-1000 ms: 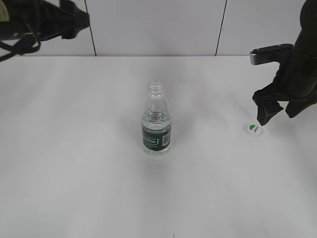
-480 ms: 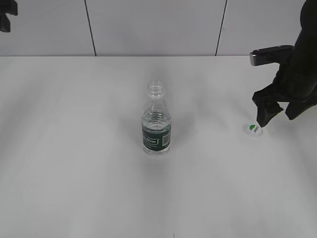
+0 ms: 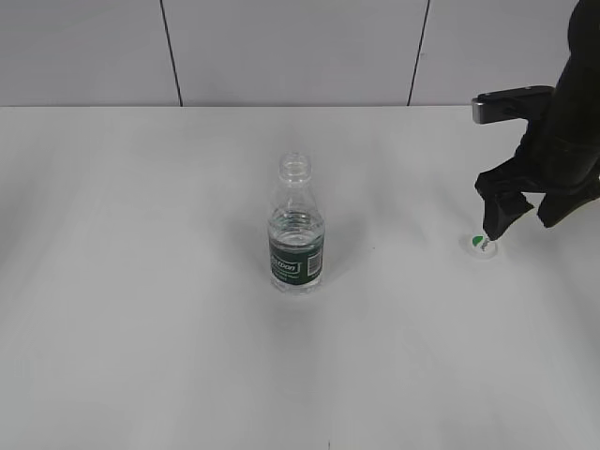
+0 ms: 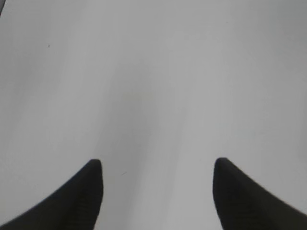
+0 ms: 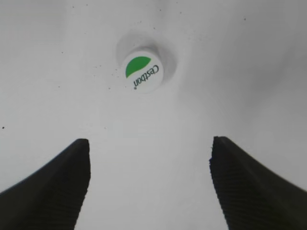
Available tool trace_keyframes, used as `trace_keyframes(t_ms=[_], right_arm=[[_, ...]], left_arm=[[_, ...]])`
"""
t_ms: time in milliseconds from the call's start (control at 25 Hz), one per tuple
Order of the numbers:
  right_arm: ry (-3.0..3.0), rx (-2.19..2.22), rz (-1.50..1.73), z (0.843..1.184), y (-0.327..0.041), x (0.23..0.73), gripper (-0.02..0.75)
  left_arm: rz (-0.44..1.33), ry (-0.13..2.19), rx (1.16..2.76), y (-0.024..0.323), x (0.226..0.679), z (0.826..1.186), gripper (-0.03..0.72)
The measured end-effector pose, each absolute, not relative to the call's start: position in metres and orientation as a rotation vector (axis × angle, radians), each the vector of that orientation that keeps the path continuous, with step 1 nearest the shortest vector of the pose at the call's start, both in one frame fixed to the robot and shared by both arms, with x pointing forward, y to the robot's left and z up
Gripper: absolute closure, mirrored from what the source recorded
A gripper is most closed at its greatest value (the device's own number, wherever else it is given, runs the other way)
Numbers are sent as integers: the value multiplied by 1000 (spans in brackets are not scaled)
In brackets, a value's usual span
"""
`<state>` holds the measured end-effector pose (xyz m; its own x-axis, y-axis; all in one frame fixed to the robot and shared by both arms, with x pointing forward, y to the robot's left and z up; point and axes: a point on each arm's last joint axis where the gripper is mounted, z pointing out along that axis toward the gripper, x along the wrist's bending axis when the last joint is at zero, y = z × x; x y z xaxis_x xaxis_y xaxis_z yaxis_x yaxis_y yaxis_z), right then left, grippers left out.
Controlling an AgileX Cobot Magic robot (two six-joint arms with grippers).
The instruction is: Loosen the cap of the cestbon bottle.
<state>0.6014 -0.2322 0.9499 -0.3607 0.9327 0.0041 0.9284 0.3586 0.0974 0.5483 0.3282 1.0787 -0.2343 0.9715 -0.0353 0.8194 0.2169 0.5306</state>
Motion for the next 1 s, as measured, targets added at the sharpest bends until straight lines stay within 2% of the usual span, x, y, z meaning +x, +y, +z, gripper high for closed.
trace_keyframes(t_ms=[400, 840, 1000], right_arm=[[2545, 1753, 136, 950, -232, 601, 147], [2541, 1750, 144, 952, -232, 601, 147], [2510, 1727, 193, 967, -232, 600, 147]], left_arm=[[659, 1980, 1773, 317, 531, 1104, 241], [839, 1789, 1678, 314, 477, 1164, 242], [896, 1729, 1639, 313, 448, 1177, 242]])
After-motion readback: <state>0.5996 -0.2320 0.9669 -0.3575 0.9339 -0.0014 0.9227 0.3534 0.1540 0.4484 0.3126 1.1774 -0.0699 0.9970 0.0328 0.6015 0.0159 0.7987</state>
